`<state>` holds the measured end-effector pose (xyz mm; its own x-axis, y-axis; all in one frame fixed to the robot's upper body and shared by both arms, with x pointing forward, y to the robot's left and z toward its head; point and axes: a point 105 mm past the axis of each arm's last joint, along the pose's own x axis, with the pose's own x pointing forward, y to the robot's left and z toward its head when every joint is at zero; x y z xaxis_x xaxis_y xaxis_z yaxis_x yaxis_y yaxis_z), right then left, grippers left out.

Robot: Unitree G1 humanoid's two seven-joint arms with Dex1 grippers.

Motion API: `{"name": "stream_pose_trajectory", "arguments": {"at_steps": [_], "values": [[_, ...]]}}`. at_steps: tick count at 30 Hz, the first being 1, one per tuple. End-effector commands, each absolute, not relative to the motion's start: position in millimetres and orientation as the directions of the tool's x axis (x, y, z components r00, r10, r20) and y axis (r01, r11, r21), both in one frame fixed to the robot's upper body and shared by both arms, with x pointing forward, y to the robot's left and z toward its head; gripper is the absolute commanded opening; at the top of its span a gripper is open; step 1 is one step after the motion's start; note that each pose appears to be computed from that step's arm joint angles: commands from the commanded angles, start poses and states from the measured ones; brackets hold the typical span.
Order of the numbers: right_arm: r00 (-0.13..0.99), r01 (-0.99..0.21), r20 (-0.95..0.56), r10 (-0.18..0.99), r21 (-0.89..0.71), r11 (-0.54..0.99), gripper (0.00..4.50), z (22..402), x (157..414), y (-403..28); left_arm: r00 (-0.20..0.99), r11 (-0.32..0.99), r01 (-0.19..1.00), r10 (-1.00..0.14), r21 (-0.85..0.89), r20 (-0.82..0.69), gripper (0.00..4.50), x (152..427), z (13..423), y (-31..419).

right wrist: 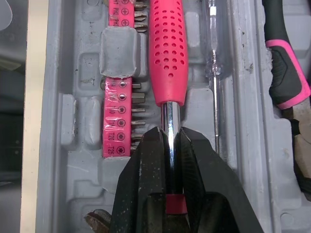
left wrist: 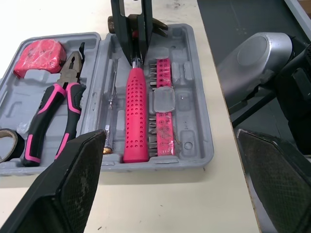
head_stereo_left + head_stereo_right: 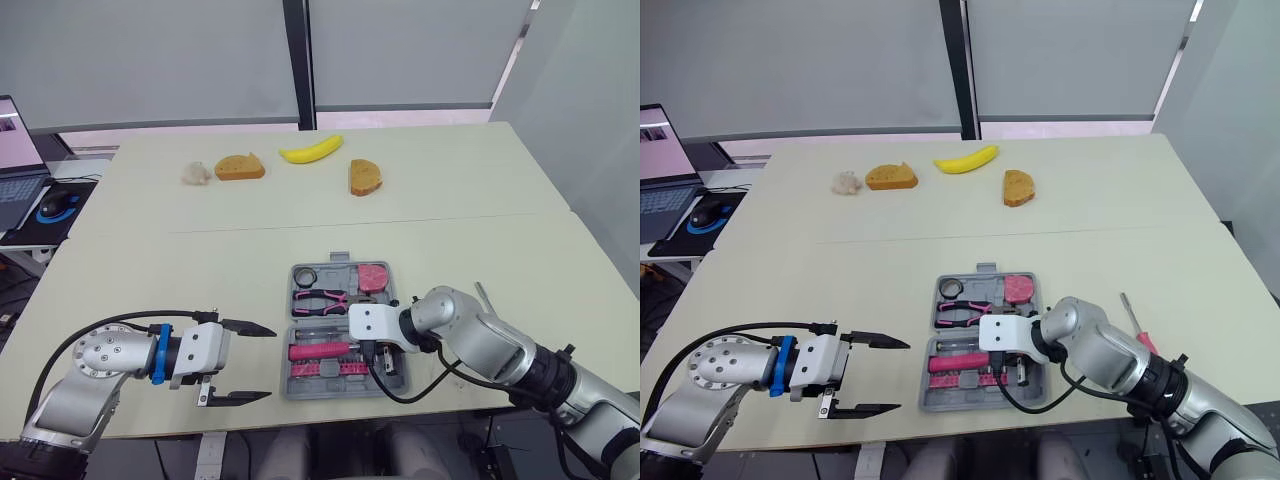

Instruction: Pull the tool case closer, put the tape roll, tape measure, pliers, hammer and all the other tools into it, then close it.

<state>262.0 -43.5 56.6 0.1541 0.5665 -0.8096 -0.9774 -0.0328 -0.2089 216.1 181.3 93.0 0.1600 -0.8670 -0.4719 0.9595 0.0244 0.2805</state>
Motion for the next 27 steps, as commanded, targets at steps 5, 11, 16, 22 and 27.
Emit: {"name": "stream_pose_trajectory", "arguments": {"at_steps": [5, 11, 16, 22, 27], "values": [[0.151, -0.974, -0.718, 0.68, -0.224, -0.021, 1.94, 96, 258, -34, 0.149, 0.001, 0.952, -0.875, 0.306, -0.46, 4.5, 218, 97, 173], [0.159, -0.945, -0.638, 0.753, -0.318, -0.07, 2.4, 126, 259, -35, 0.15, 0.003, 0.952, -0.877, 0.307, -0.457, 4.5, 218, 97, 172], [0.154, -0.947, -0.633, 0.759, -0.313, -0.068, 1.19, 111, 257, -40, 0.147, 0.0, 0.952, -0.879, 0.308, -0.453, 4.5, 217, 96, 170], [0.162, -0.948, -0.655, 0.738, -0.311, -0.068, 0.04, 91, 258, -38, 0.146, -0.001, 0.951, -0.88, 0.308, -0.452, 4.5, 217, 96, 170], [0.163, -0.95, -0.677, 0.718, -0.303, -0.071, 0.01, 75, 260, -32, 0.143, -0.003, 0.951, -0.88, 0.308, -0.453, 4.5, 216, 96, 169]]}}
